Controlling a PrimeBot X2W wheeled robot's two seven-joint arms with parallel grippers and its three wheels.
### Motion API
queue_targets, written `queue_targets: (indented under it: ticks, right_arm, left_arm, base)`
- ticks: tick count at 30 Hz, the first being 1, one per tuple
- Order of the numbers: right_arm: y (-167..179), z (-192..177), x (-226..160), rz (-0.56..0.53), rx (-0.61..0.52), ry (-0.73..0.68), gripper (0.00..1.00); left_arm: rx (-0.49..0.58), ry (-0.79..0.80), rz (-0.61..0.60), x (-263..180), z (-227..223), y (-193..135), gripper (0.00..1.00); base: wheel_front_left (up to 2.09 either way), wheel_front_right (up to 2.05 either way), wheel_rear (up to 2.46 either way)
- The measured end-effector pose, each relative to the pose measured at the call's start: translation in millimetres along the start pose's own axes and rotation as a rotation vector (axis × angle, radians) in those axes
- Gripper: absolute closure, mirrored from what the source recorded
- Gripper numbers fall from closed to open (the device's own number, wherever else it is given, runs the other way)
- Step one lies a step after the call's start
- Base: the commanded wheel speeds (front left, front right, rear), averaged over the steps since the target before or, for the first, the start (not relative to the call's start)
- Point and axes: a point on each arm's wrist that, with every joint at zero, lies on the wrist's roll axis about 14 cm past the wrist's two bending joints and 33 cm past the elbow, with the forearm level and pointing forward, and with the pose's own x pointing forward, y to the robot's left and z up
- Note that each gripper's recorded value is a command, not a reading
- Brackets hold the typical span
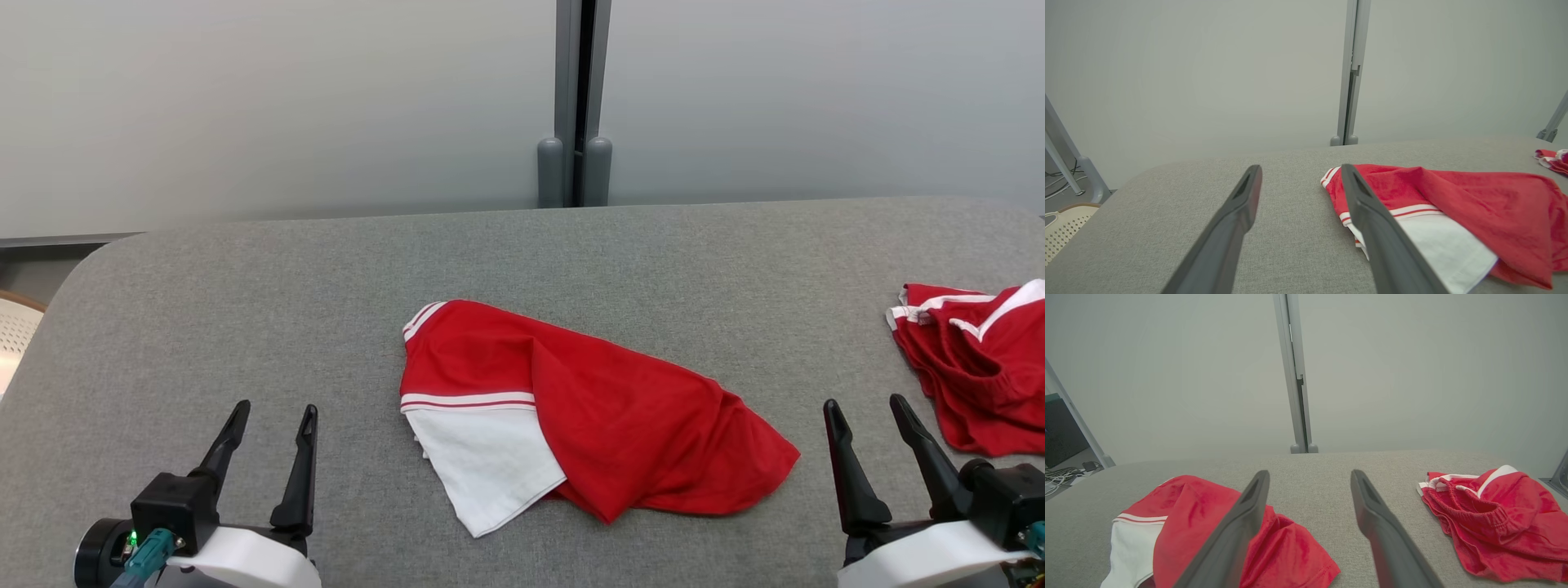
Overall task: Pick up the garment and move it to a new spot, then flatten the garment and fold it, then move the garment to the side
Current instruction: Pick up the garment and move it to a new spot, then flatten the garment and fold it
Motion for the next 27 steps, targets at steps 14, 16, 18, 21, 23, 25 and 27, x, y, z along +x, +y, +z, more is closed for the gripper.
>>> queue_targets:
  ticks: [14, 16, 18, 21, 23, 25, 27]
  right_arm:
    - [1.8, -5.0, 6.5, 0.007, 0.006, 0.019, 0.0]
    - [3.4, -8.0, 11.7, 0.013, 0.009, 0.028, 0.0]
    - [4.6, -10.7, 17.1, 0.018, 0.013, 0.036, 0.0]
    - [2.5, -19.0, 23.2, 0.015, 0.02, 0.06, 0.0]
    - [0.2, -24.2, 25.8, 0.009, 0.025, 0.073, 0.0]
    - [-3.9, -29.5, 26.6, -0.004, 0.031, 0.085, 0.0]
    - [-7.1, -33.5, 27.8, -0.014, 0.035, 0.095, 0.0]
  left_arm:
    - [0.005, 0.045, -0.149, 12.3, -8.8, -46.2, 0.0]
    - [0.006, 0.087, -0.229, 18.2, -18.7, -71.1, 0.0]
    - [0.004, 0.146, -0.299, 20.8, -34.5, -92.7, 0.0]
    - [0.01, 0.262, -0.385, 18.6, -67.5, -115.9, 0.0]
    - [0.014, 0.343, -0.426, 14.0, -90.4, -125.9, 0.0]
    - [0.023, 0.43, -0.455, 7.6, -113.5, -130.1, 0.0]
    - [0.031, 0.493, -0.473, 2.1, -131.5, -131.8, 0.0]
  base:
    - [0.0, 0.0, 0.0]
    - [0.0, 0.0, 0.0]
    - [0.0, 0.0, 0.0]
    - [0.0, 0.0, 0.0]
    - [0.0, 0.0, 0.0]
    - [0.0, 0.0, 0.0]
    - [0.0, 0.0, 0.0]
